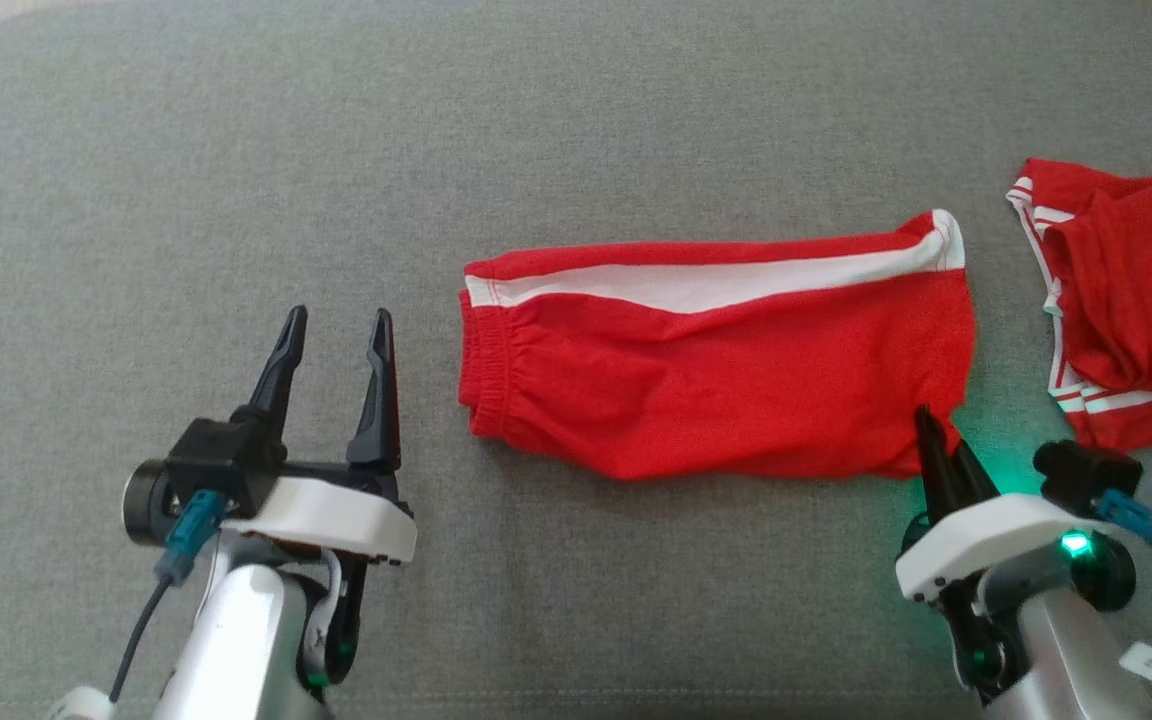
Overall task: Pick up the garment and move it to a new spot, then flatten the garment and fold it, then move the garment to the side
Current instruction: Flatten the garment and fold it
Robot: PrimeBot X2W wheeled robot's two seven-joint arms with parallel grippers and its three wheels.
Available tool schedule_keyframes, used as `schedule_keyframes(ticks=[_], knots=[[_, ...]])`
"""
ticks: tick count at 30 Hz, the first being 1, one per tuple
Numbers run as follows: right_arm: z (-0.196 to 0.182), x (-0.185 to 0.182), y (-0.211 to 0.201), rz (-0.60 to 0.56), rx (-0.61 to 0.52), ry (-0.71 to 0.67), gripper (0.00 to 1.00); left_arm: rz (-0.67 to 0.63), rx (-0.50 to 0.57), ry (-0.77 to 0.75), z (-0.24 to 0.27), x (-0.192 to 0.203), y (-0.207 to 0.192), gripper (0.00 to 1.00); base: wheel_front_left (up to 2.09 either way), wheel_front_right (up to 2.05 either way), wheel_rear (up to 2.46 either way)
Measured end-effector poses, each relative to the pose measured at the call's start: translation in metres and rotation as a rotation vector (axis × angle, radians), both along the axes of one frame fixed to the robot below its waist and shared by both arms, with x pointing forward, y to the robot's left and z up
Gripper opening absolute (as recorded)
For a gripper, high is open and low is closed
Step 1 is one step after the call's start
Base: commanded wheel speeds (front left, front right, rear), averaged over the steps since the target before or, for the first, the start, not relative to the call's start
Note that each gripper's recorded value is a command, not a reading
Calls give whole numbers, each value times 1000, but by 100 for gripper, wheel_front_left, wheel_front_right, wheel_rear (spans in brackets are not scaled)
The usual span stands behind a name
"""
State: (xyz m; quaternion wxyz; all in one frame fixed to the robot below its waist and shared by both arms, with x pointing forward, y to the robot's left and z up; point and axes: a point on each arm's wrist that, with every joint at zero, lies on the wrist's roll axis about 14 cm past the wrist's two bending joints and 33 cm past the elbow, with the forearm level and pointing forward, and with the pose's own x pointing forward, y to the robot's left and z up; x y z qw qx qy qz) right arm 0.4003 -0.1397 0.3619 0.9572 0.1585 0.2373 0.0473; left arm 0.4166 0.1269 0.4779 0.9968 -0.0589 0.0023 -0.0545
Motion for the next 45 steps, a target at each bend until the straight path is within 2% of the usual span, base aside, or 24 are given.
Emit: schedule_keyframes(ticks=[5,11,16,20,25,29,34,35,36,44,45], knots=[[4,-11,-1,-1,13,14,0,-1,0,-1,1,-2,0,100,0,0,0],[40,7,15,65,2,-87,0,5,4,-6,3,-5,2,100,0,0,0],[96,29,78,265,25,-224,0,14,7,-16,8,-11,7,100,0,0,0],[121,23,145,472,63,-271,0,29,5,-19,11,-17,12,100,0,0,0],[113,-5,205,663,146,-203,0,71,-5,-22,14,-26,24,100,0,0,0],[92,-20,224,720,180,-129,0,111,-3,-22,15,-33,37,100,0,0,0],[78,-24,234,771,147,-99,0,136,-2,1,8,-40,44,100,0,0,0],[78,-23,235,772,145,-107,41,136,-2,3,8,-40,44,100,0,0,0],[80,-23,235,776,143,-120,100,137,-2,2,8,-40,44,100,0,0,0],[127,-15,240,766,185,-330,100,115,-7,-1,8,-34,36,100,0,0,0],[147,-6,233,726,206,-408,100,103,-5,-4,8,-31,32,100,0,0,0]])
